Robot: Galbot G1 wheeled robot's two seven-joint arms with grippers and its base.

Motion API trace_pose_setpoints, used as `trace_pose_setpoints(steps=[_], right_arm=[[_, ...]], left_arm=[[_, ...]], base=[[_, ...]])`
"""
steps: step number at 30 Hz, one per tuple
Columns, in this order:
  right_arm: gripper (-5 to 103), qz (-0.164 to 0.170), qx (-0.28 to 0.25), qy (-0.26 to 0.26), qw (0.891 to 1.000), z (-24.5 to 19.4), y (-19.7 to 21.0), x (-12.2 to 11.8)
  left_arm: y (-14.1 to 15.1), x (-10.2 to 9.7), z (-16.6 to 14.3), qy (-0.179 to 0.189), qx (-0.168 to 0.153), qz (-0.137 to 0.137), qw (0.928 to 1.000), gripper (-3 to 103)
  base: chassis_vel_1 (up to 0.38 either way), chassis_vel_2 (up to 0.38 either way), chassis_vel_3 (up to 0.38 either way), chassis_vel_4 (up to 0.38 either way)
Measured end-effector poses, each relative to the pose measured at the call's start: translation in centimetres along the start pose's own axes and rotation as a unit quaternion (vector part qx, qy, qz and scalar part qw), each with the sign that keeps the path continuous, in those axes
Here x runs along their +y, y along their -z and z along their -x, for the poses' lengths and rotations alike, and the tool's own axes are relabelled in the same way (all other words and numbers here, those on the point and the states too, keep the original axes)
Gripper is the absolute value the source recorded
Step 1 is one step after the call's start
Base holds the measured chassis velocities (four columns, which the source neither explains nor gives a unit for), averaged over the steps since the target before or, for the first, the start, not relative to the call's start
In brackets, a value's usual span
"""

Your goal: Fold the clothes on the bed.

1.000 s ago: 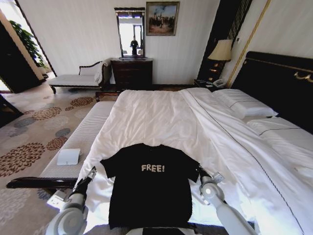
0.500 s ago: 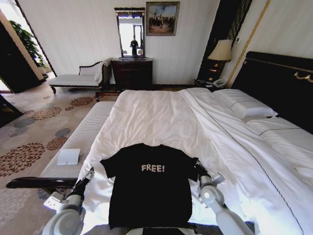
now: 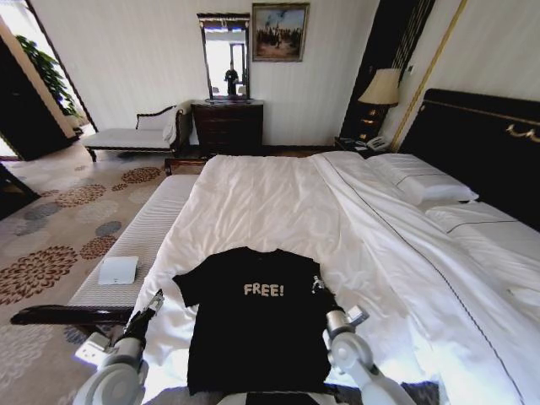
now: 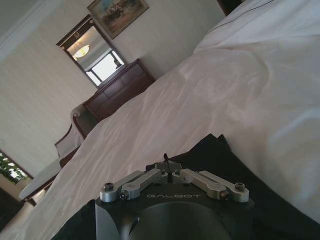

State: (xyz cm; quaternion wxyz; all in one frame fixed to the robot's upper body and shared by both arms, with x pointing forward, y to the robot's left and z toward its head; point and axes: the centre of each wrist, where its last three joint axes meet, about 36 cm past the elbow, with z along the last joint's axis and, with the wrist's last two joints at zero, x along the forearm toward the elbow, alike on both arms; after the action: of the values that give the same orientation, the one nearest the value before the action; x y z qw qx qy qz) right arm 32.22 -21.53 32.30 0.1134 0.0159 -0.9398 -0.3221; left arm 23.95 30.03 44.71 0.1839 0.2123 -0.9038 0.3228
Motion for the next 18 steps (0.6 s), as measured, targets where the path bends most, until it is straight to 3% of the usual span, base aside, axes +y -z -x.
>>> trace_pose_setpoints(steps=[9,18], right_arm=[[0,-0.021,0.02,0.066,0.997,0.6,-1.6,-0.3],[0,-0.028,0.025,0.063,0.997,1.8,-2.7,-0.2]], left_arm=[[-0.1,-0.2,0.5,0.001,-0.002,0.0,1.0,100],[0.0,0.0,1.1,0.006,-0.003,0.0,1.0,100]], base=[[0.0,0.0,0.0,0.0],[0.0,0.0,0.0,0.0]])
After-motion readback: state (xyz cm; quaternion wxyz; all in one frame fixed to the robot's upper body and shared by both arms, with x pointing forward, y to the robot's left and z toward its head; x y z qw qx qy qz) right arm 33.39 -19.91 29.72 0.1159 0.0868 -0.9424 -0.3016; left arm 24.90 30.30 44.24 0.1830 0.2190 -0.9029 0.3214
